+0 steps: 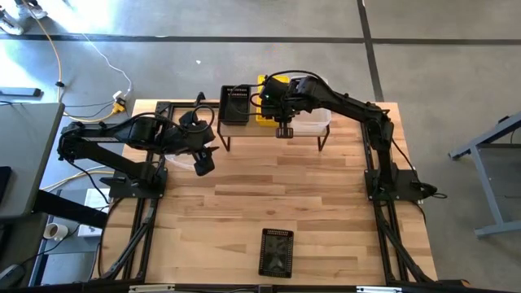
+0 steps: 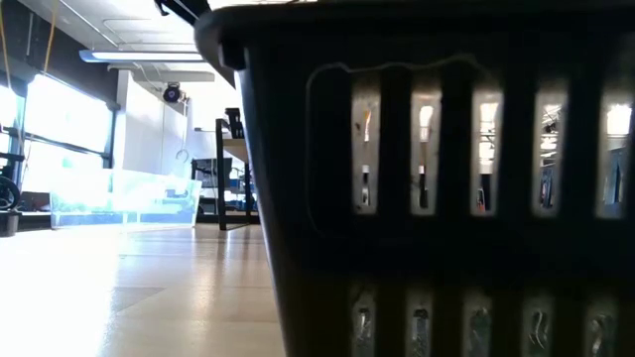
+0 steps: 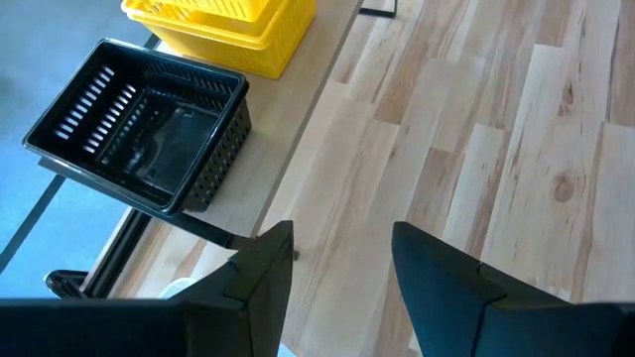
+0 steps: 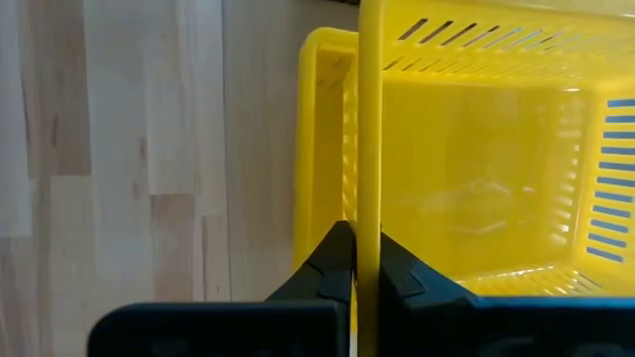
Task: Stack baskets on shelf by color
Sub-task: Stack the yellow basket on top of the yellow baskets on the shelf, then stack the black basket on top of the black basket on the shelf
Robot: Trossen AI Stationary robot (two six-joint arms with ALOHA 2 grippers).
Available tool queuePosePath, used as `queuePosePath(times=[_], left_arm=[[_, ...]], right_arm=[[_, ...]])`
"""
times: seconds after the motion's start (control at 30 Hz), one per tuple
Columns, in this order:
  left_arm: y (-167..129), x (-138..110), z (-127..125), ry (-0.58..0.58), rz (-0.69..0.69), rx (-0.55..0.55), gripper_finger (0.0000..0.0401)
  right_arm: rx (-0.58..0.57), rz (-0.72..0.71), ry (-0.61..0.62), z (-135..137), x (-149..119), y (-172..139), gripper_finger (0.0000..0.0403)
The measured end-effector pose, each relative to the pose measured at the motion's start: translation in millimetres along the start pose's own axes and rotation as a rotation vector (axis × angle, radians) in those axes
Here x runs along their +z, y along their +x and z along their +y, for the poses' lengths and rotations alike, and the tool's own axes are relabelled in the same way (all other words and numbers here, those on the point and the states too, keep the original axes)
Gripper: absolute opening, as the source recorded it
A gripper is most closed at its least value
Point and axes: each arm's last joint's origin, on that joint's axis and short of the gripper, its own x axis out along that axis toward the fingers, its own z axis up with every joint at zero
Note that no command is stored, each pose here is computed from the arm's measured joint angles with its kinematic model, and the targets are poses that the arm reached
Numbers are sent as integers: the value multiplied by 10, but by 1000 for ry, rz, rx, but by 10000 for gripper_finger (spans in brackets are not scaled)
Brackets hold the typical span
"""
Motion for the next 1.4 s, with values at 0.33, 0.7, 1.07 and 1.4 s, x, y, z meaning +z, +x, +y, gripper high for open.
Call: queuePosePath(times=[0.33,0.7,1.07,1.4], left_arm=[[0,0,0,0,0,0,163],[0,0,0,-1,0,0,163],[0,0,0,0,0,0,163],[0,-1,0,-56,1,-1,163]], right_arm=[[3,-25,15,-15,17,2,2],[-41,-13,41,-53,7,5,92],[-47,-44,76,12,49,-224,117],[199,-83,264,316,58,-535,118]])
